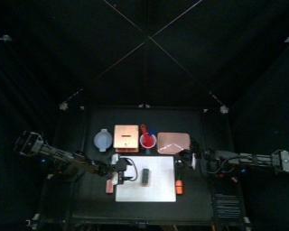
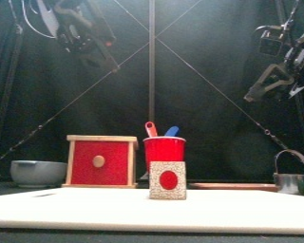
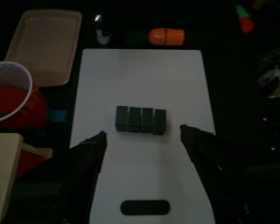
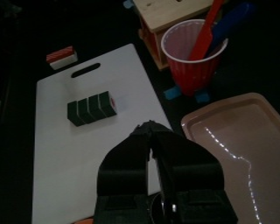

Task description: Put sushi roll onto cutting board

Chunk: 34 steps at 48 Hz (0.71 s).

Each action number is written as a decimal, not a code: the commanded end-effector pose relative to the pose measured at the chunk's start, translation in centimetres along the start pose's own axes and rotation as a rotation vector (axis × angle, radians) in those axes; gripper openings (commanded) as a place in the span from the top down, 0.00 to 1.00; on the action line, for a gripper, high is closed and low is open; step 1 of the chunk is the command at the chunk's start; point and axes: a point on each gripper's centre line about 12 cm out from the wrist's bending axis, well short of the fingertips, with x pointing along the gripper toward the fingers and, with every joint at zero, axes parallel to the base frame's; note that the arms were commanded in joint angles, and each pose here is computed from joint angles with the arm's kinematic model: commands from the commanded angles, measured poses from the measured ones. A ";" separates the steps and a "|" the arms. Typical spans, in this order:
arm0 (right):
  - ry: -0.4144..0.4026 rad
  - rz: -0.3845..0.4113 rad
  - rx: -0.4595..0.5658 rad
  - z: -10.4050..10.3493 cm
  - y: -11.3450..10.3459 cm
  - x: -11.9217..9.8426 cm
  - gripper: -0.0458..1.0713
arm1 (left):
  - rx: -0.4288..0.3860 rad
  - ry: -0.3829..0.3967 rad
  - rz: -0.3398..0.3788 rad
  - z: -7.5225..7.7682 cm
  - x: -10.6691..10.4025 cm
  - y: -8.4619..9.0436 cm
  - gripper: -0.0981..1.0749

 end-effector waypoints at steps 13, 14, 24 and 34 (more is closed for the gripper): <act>-0.014 0.002 0.025 0.7 0.1 0.2 0.95 | 0.011 -0.173 -0.070 -0.4 -3.0 2.0 0.08; -0.012 0.002 0.026 0.7 0.1 0.2 0.95 | 0.011 -0.176 -0.070 -0.4 -3.1 2.1 0.08; -0.014 0.004 0.040 0.8 0.2 0.2 0.95 | -0.004 -0.192 -0.062 -1.0 -3.4 3.0 0.08; -0.011 0.004 0.043 0.7 0.2 0.2 0.95 | 0.001 -0.209 -0.049 -1.0 -3.3 3.9 0.08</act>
